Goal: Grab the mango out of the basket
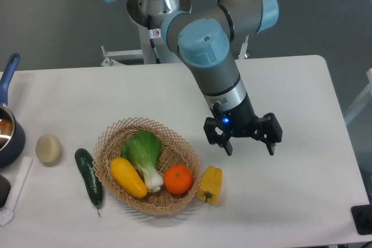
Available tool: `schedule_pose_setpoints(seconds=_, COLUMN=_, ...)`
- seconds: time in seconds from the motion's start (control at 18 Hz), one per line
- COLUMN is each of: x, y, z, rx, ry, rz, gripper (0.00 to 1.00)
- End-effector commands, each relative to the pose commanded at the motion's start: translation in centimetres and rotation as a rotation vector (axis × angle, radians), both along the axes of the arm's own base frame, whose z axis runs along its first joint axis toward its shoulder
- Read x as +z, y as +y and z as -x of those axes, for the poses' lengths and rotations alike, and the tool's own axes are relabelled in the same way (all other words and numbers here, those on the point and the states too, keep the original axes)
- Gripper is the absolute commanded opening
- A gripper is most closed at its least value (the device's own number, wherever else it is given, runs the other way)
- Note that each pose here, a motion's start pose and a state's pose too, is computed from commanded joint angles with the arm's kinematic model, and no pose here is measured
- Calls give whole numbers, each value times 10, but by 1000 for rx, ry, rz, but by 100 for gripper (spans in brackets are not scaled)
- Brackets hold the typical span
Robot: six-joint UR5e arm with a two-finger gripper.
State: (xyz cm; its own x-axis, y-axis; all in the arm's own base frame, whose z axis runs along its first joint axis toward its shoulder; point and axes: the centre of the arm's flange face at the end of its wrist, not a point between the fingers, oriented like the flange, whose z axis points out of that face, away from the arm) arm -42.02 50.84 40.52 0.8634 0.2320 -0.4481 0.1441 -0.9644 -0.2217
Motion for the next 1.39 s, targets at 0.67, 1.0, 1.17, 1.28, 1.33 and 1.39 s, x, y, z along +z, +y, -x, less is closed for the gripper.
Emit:
schedule_pose_setpoints(seconds=0.67, x=-41, y=4, z=-65, rx=143, ry=-111, rz=-56, gripper=100)
schedule_pose_setpoints(seconds=1.0, x=-55, y=31, z=-104, rx=325, ry=-240, rz=-200, gripper=100)
schedule_pose_setpoints(seconds=1.17, x=-72, y=48, z=-125, rx=394, ry=-348, rz=-256, gripper=100)
schedule_pose_setpoints(seconds=1.28, x=-76, y=52, z=-132, rx=409, ry=-402, rz=-278, gripper=100)
schedule_pose_setpoints(seconds=1.33, x=-80, y=56, z=-136, rx=403, ry=-420, rz=-273, gripper=100)
schedule_pose_setpoints(seconds=1.39, x=-84, y=58, z=-138, rx=400, ry=-424, rz=-263, gripper=100)
